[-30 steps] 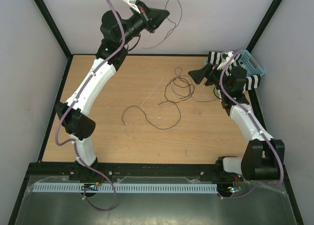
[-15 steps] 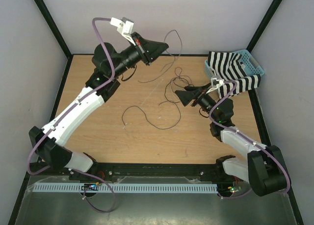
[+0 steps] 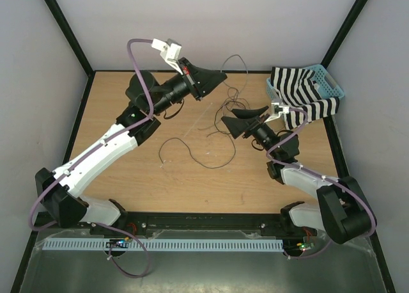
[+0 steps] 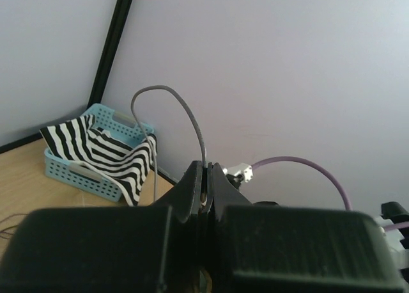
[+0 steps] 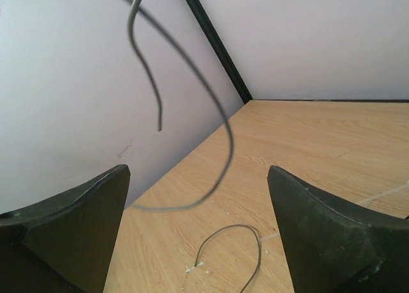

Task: Zip-tie the wires
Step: Place the cable at the center of the board.

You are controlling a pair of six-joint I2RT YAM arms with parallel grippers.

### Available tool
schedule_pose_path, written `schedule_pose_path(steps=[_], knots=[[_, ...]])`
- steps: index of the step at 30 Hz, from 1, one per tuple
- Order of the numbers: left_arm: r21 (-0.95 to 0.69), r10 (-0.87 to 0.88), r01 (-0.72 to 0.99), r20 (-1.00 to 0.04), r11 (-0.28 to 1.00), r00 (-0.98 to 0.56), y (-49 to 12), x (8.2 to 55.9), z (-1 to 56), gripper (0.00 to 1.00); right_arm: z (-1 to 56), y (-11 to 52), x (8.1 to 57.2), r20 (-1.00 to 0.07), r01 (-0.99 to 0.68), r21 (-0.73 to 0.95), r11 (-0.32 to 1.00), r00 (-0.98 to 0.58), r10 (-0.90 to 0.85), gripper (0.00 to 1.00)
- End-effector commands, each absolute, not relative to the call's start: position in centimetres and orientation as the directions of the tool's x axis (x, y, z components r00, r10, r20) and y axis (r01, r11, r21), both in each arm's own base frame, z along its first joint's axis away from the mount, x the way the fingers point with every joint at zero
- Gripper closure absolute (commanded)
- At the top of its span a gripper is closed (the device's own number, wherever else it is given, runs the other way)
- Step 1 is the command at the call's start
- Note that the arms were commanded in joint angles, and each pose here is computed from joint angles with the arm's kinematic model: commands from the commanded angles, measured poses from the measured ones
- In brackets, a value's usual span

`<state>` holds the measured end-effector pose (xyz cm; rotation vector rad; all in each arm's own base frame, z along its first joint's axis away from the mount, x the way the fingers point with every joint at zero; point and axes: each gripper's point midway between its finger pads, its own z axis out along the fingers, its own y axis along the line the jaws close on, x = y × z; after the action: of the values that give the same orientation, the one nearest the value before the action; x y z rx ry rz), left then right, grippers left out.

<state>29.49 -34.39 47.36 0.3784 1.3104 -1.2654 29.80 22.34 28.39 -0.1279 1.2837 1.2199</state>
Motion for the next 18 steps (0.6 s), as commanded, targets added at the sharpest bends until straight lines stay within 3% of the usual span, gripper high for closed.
schedule_pose_path(steps=[1, 7, 11, 13, 18], knots=[[-0.415, -0.536, 0.862, -0.817, 0.289, -0.214, -33.9, 26.9, 50.2, 1.0, 30.5, 22.5, 29.6, -0.736, -0.767, 0.512, 0.386, -0.16, 0.658, 0.01], [-0.404, -0.547, 0.877, -0.81, 0.258, -0.212, -34.2, 25.2, 50.8, 1.0, 30.8, 23.0, 29.8, -0.722, -0.777, 0.518, 0.357, -0.173, 0.67, 0.07], [-0.398, -0.555, 0.88, -0.807, 0.261, -0.2, -34.0, 24.7, 51.0, 1.0, 30.8, 23.4, 29.8, -0.722, -0.785, 0.516, 0.343, -0.184, 0.667, 0.21], [-0.394, -0.556, 0.88, -0.808, 0.264, -0.195, -34.1, 24.7, 51.0, 1.0, 30.9, 23.6, 29.7, -0.725, -0.791, 0.511, 0.335, -0.187, 0.663, 0.38], [-0.373, -0.575, 0.848, -0.812, 0.376, -0.103, -32.1, 25.8, 50.8, 1.0, 29.5, 23.2, 29.3, -0.75, -0.772, 0.512, 0.376, -0.189, 0.634, 0.96]])
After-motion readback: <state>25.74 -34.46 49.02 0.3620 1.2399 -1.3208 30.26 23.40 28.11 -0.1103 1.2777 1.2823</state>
